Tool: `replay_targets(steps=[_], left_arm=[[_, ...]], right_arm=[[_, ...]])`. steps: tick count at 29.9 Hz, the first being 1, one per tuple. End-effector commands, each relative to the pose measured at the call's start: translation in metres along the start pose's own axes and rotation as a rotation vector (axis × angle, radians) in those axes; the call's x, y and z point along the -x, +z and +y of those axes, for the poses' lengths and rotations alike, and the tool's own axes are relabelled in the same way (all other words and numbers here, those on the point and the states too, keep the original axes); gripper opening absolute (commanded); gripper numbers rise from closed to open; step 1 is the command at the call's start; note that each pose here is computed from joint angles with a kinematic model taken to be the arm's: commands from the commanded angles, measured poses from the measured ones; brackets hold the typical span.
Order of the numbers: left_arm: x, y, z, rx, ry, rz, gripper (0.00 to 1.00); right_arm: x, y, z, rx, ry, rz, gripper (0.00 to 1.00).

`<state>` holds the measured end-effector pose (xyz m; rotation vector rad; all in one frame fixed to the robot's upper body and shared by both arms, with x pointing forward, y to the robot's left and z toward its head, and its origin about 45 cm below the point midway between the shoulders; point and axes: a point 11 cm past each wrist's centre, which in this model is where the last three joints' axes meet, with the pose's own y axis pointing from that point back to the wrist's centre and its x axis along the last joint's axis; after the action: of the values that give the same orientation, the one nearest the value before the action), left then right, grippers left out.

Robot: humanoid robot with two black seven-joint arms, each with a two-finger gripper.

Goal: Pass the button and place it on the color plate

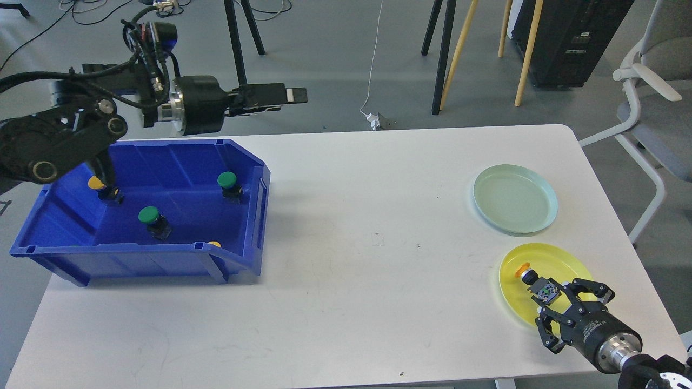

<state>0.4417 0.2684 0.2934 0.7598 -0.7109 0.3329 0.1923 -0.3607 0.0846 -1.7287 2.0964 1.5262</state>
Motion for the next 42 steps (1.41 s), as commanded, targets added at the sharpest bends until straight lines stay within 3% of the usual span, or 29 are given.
replay_targets(steps=[1, 3, 10, 17, 24, 37, 39, 42], left_arm=[[0.015, -0.038, 0.025, -0.188, -0.112, -0.164, 0.94], [0.021, -0.05, 0.031, -0.257, -0.169, -0.247, 0.94], [0.064, -0.094, 0.044, -0.393, -0.318, -0.3, 0.94], [0.098, -0.139, 0.067, -0.522, -0.39, -0.244, 0.94], [0.103, -0.16, 0.079, -0.601, -0.393, -0.202, 0.94], [0.122, -0.159, 0.057, -0.58, -0.445, -0.198, 0.93], [0.121, -0.161, 0.056, -0.589, -0.441, -0.192, 0.89], [0.126, -0.162, 0.055, -0.593, -0.45, -0.189, 0.66]], right_arm=[[-0.001, -0.005, 0.0, -0.019, 0.004, -0.032, 0.62], [0.003, -0.01, 0.0, -0.037, -0.011, -0.042, 1.0], [0.043, -0.07, 0.0, -0.192, -0.176, -0.073, 1.0], [0.123, -0.15, 0.0, -0.339, -0.382, -0.001, 1.0], [0.142, -0.154, -0.001, -0.342, -0.433, 0.009, 1.0], [0.139, -0.155, -0.001, -0.339, -0.425, 0.021, 1.0], [0.138, -0.153, -0.001, -0.336, -0.422, 0.02, 1.0], [0.138, -0.153, -0.001, -0.335, -0.42, 0.02, 1.0]])
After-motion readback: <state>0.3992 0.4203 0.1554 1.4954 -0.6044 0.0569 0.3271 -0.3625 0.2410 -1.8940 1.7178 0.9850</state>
